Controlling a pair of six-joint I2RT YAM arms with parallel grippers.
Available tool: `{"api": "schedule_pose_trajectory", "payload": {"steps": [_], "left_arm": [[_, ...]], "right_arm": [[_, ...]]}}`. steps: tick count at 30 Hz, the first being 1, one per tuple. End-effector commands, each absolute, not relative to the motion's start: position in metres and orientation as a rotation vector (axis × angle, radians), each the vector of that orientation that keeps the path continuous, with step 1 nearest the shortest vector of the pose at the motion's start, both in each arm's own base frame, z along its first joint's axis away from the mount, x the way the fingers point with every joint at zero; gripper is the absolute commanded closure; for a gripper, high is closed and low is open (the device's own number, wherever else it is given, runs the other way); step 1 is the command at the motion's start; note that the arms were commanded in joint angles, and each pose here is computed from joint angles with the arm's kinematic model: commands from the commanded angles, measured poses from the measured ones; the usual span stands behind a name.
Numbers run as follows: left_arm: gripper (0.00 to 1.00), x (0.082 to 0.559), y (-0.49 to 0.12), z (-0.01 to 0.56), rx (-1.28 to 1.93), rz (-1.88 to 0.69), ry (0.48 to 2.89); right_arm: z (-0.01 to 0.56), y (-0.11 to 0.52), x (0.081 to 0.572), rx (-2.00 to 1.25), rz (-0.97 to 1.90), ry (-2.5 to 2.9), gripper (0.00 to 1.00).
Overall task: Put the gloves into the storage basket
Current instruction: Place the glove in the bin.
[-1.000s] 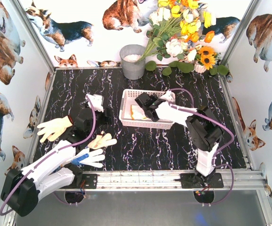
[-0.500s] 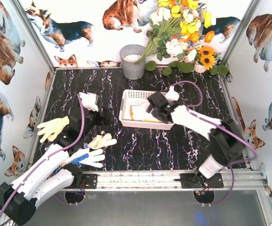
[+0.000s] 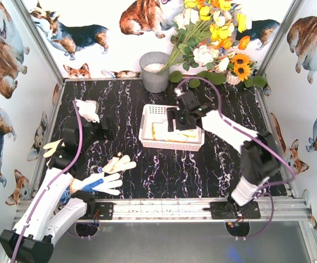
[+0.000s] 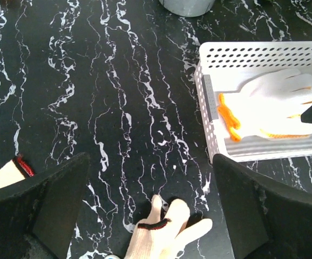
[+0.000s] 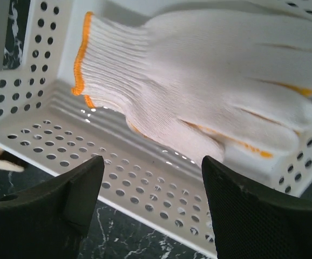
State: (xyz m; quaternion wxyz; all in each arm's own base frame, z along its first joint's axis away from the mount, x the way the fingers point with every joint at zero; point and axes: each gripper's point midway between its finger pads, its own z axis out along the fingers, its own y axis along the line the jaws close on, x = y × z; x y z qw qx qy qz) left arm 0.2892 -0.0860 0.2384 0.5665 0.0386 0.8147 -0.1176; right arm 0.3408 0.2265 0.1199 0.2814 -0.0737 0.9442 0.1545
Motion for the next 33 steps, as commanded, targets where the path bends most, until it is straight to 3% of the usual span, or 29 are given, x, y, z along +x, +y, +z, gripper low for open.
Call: {"api": "schedule_pose_trajectory", "payload": {"steps": [1, 9, 12, 25, 33], "left_arm": [[0.10, 0.288, -0.081, 0.229, 0.102, -0.278, 1.936], [0.09, 0.294, -0.078, 0.221, 0.089, -0.281, 1.965], [0.09, 0.296, -0.078, 0.222, 0.074, -0.288, 1.957], [0.07, 0.297, -0.075, 0.207, 0.049, -0.305, 1.984], [0.06, 0.299, -0.074, 0.207, 0.039, -0.311, 1.983]], "right_arm": [[0.116, 0.240, 0.335, -0.600, 0.445, 2.564, 0.25], [0.091, 0.244, 0.335, -0.734, 0.391, 2.628, 0.25], [0.081, 0.248, 0.338, -0.744, 0.348, 2.643, 0.29], [0.046, 0.262, 0.357, -0.678, 0.298, 2.670, 0.33], [0.041, 0.257, 0.378, -0.453, 0.194, 2.659, 0.44]]}}
